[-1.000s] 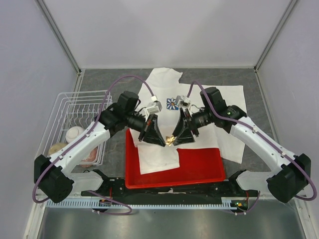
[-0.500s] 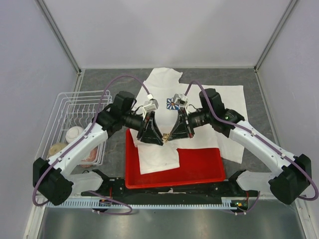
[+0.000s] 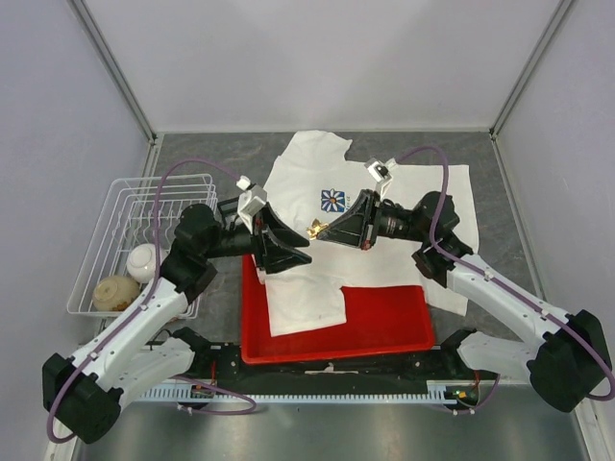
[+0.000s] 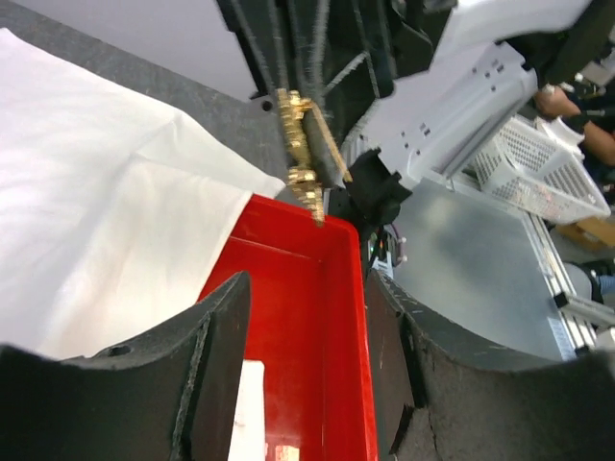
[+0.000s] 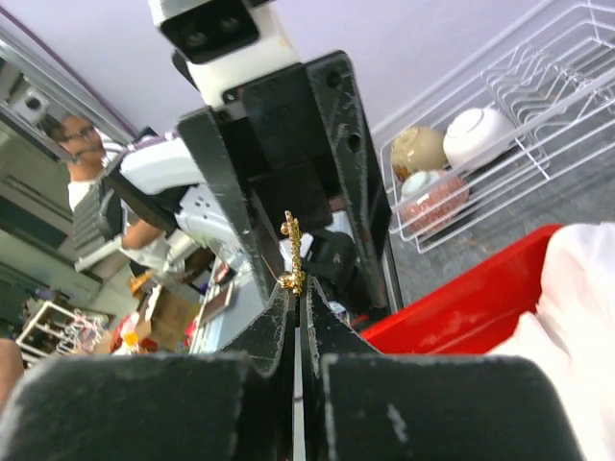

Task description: Pin the brooch onto the clothing

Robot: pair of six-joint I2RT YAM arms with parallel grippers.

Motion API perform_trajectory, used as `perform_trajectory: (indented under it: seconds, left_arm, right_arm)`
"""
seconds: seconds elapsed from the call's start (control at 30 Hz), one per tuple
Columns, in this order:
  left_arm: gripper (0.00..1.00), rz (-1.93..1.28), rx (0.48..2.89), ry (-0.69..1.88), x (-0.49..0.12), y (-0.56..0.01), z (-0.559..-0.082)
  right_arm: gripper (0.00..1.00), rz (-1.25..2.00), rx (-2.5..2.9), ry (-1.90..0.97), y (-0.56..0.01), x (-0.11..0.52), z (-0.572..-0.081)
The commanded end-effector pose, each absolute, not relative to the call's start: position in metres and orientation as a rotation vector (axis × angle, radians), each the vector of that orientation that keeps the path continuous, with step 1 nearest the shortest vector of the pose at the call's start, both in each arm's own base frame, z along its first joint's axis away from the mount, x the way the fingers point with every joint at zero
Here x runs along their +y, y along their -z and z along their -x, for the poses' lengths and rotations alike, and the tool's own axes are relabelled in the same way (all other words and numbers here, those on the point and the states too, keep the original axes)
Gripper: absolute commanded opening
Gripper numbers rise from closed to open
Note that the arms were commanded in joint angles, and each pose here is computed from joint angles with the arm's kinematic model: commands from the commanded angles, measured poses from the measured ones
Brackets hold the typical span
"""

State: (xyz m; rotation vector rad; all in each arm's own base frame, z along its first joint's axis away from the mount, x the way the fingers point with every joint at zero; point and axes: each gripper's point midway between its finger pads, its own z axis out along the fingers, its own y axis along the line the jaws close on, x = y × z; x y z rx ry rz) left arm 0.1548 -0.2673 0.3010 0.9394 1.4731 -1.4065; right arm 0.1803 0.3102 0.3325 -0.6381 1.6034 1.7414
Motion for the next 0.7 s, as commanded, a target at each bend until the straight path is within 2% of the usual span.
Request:
perform_trajectory:
  seconds: [0.0,0.33,0.67]
  left_arm:
    - [0.58,-0.757,1.43,1.457,-0.273,-0.338,-0.175]
    - [0.54,-0.692,1.416,1.524,-0.279,-0.353,-0.182]
    - [0.55,-0.73,1.375,1.526,-0.276,-0.362,-0.174]
  right_arm:
    - [0.0,0.526,1.448,-1.814,-0.374,0.304,-0.179]
    - [0.0,0.521,1.445,-1.824,-0.37,0.303,-0.178]
    - [0.0,0.531,1.454,-1.82,-0.365,0.303,-0.176]
